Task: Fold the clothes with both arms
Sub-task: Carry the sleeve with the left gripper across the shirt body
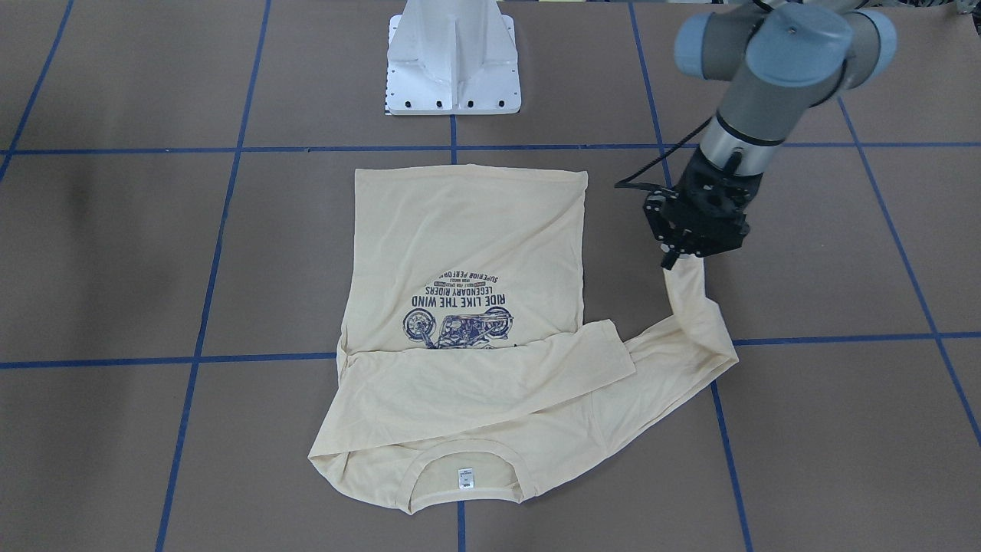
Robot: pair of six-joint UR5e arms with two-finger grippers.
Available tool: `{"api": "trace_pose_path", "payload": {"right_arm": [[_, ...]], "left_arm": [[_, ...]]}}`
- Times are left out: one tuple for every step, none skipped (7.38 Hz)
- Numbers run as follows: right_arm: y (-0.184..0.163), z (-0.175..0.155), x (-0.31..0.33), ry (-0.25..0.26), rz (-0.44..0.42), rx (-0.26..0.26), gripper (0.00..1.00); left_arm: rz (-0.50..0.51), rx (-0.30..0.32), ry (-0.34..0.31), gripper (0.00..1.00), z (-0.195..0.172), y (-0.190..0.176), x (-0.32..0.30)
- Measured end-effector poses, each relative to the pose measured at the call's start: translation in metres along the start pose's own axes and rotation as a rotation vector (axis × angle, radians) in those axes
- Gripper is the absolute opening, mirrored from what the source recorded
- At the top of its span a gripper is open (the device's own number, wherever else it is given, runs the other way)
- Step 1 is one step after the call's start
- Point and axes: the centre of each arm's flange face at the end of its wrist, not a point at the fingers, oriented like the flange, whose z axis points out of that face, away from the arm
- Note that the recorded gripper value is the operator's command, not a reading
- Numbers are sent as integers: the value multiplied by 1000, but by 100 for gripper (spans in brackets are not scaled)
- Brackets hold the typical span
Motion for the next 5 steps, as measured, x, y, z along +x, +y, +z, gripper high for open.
{"api": "trace_pose_path", "payload": {"right_arm": [[0,0,0,0,1,0,100],[-1,1,1,1,2,-1,100],[-2,2,1,1,3,-2,100],[-2,3,1,1,3,-3,100],[-2,3,2,1,5,-4,100]], "left_arm": [[-36,-24,-1,0,-8,-45,39],[-87,-46,-4,0,-5,-95,74],[-150,-78,-10,0,5,-151,116],[-218,-118,-18,0,18,-196,163],[-291,-152,-26,0,31,-223,207]]}}
